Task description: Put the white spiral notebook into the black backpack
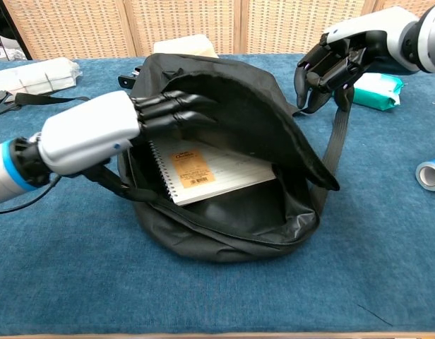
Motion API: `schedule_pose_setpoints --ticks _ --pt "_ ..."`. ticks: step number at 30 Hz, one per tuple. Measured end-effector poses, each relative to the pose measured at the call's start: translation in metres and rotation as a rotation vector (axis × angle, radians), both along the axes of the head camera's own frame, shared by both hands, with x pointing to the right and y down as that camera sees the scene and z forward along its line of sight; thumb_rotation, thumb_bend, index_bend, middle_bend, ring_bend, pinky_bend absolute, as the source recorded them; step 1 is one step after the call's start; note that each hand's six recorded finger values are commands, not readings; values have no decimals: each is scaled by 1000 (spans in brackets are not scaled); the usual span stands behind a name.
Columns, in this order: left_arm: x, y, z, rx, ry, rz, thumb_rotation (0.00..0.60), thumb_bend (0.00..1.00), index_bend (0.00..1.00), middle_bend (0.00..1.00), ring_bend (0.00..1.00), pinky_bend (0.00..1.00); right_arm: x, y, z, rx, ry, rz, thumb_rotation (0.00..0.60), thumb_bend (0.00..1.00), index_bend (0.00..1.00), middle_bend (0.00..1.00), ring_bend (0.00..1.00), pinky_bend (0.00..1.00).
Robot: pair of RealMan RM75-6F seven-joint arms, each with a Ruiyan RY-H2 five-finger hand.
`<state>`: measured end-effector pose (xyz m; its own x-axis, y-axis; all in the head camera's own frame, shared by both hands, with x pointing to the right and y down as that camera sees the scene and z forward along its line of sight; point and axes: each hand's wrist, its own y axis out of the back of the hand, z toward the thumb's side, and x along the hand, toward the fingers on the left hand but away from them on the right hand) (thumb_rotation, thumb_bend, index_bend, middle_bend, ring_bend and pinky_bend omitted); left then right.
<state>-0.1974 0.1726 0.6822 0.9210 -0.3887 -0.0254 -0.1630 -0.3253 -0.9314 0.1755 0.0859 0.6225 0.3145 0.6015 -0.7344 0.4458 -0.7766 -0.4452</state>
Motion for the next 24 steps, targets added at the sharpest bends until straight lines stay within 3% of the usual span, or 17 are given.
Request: schedule_pose_setpoints --ticks 4,7,11,14,15,20,22,24 --pt "-17 -2 -16 -68 89 -29 600 0 198 34 63 336 2 0 2 -8 4 8 600 746 571 482 406 628" --pt "-36 -12 -39 -82 190 -68 600 0 219 62 93 359 -1 6 2 -24 -3 -4 600 753 570 480 406 628" --pt "-70 -37 -66 -38 261 -160 600 0 223 64 95 360 -8 18 -4 -47 -30 -32 600 776 535 443 390 619" --pt "-90 -55 -75 -8 263 -251 600 0 222 63 92 360 -15 28 -7 -73 -75 -42 600 747 438 334 279 523" --pt "-94 -59 -75 -4 257 -275 600 0 221 63 90 360 -18 32 -8 -82 -92 -49 600 708 412 305 245 495" --pt "-116 -74 -71 7 194 -382 600 0 204 46 58 344 -22 42 -11 -84 -131 -91 600 240 255 151 67 311" --pt "-123 -78 -69 7 171 -413 600 0 147 18 26 287 -22 45 -12 -72 -137 -109 600 58 182 78 15 222" --pt "-131 -81 -66 0 149 -447 600 0 71 3 4 230 -18 45 -14 -43 -125 -133 600 3 124 22 0 161"
